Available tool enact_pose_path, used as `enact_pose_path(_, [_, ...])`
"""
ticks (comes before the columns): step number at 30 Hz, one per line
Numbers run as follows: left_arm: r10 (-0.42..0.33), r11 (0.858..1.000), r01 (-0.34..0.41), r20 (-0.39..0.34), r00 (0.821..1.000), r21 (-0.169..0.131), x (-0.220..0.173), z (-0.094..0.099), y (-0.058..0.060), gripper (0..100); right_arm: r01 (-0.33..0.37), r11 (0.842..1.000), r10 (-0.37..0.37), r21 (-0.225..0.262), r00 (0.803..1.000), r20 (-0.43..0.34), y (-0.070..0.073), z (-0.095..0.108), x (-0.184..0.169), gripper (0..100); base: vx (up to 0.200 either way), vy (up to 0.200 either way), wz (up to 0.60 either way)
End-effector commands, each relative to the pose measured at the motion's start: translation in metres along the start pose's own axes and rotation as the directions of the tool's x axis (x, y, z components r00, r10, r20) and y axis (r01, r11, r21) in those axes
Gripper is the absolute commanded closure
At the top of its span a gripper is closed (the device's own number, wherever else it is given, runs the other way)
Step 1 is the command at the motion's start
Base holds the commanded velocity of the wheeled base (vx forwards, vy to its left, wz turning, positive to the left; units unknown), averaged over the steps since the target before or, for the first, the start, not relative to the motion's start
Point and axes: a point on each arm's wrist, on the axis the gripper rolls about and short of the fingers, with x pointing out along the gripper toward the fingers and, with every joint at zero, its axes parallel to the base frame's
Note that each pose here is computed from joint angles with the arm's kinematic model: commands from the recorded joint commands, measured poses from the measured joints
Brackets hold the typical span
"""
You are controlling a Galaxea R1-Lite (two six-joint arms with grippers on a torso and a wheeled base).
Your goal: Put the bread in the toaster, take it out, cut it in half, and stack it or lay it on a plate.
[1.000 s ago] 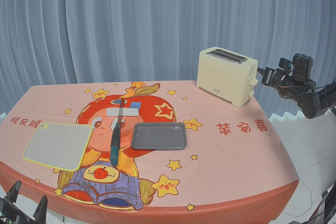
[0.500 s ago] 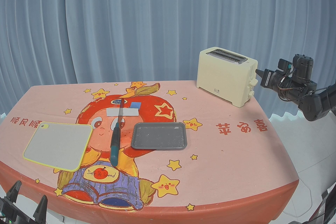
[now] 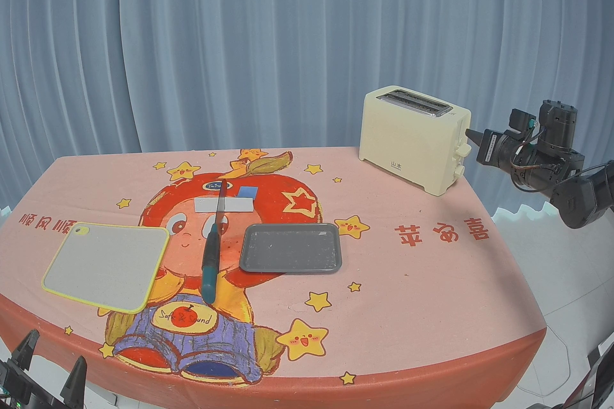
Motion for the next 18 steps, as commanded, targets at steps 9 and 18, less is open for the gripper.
enact_pose_path(9, [0.001, 1.000, 0.000, -0.018, 1.000, 0.000, 0.001, -0.005, 0.000, 0, 0.005, 1.000, -0.005, 0.009, 1.000, -0.013, 0.007, -0.007, -0.014, 100, 0.000, 0.000, 0.00])
enact_pose_path(18, [-0.001, 1.000, 0.001, -0.018, 1.000, 0.000, 0.001, -0.005, 0.000, 0, 0.008, 1.000, -0.008, 0.012, 0.999, -0.031, 0.008, -0.009, -0.021, 100, 0.000, 0.000, 0.00])
